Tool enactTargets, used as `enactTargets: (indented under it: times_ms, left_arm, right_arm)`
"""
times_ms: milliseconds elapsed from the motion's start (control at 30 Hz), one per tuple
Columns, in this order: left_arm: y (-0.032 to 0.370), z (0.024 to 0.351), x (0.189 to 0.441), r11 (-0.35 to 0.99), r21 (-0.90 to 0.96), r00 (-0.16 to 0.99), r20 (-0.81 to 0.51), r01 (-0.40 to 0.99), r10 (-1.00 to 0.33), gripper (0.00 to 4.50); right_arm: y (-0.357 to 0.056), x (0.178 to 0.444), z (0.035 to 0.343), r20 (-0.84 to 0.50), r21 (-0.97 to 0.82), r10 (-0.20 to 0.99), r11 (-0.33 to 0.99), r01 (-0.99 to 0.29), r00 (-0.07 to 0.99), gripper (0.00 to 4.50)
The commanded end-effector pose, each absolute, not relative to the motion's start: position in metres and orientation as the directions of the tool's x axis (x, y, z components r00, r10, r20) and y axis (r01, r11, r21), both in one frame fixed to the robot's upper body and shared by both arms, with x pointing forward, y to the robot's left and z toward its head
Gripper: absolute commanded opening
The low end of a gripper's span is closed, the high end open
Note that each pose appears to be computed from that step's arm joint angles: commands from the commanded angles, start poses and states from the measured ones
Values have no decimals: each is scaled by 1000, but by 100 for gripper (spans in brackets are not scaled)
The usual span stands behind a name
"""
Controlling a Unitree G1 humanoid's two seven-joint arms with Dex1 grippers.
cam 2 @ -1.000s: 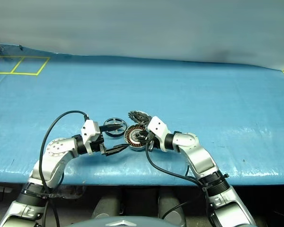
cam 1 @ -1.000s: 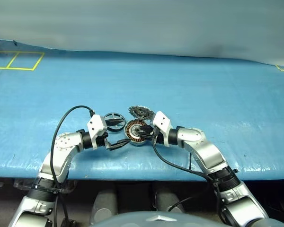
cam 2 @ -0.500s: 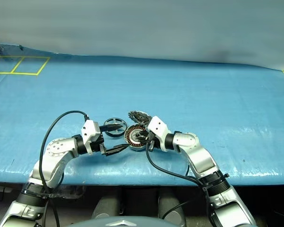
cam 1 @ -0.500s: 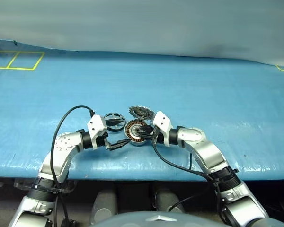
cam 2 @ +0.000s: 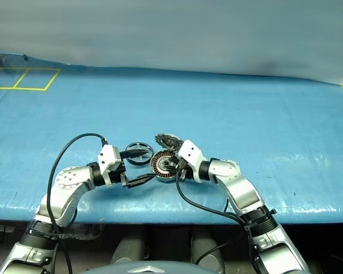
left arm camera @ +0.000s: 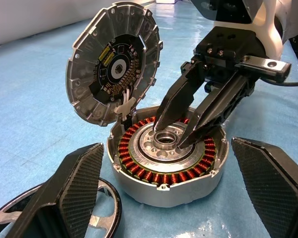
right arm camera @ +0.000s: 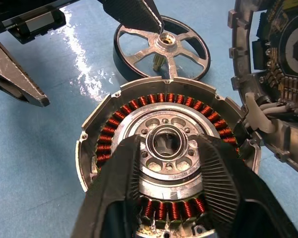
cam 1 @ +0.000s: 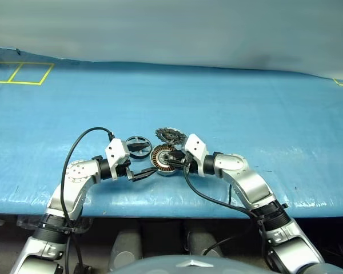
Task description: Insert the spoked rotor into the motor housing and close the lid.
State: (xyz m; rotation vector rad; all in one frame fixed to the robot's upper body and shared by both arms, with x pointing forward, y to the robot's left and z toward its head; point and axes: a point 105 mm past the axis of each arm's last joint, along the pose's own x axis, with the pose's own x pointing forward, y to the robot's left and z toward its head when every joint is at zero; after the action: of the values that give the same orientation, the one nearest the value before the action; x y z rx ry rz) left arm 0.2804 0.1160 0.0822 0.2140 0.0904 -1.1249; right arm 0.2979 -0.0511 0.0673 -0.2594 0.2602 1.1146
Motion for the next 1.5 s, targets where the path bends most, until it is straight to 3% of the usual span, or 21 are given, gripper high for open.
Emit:
enactTargets:
  times_ms: [33,400,500,667,1233,1500]
  left_arm:
    - [116,93,283,409,175,436,-158,896,-886,450]
    - [115,92,283,407,178,434,-162,896,-886,450]
    - [115,92,283,409,172,435,-160,896,-886,450]
    - [117,92,284,413,172,439,-161,894,-884,450]
    - [118,92,285,426,182,454,-162,886,-876,450]
    - [118,91,286,431,183,460,-161,883,-873,450]
  right_arm:
    - [-49,300,80,-301,-118,850,416,-902,432,212]
    - [-40,302,95,-208,-62,878,429,-901,432,212]
    - [-40,308,92,-215,-62,862,457,-887,459,153]
    - [-38,309,87,-234,-54,861,452,-890,452,3]
    - [-43,306,60,-364,-97,820,438,-894,441,3]
    - [-42,297,46,-448,-165,798,370,-914,404,3]
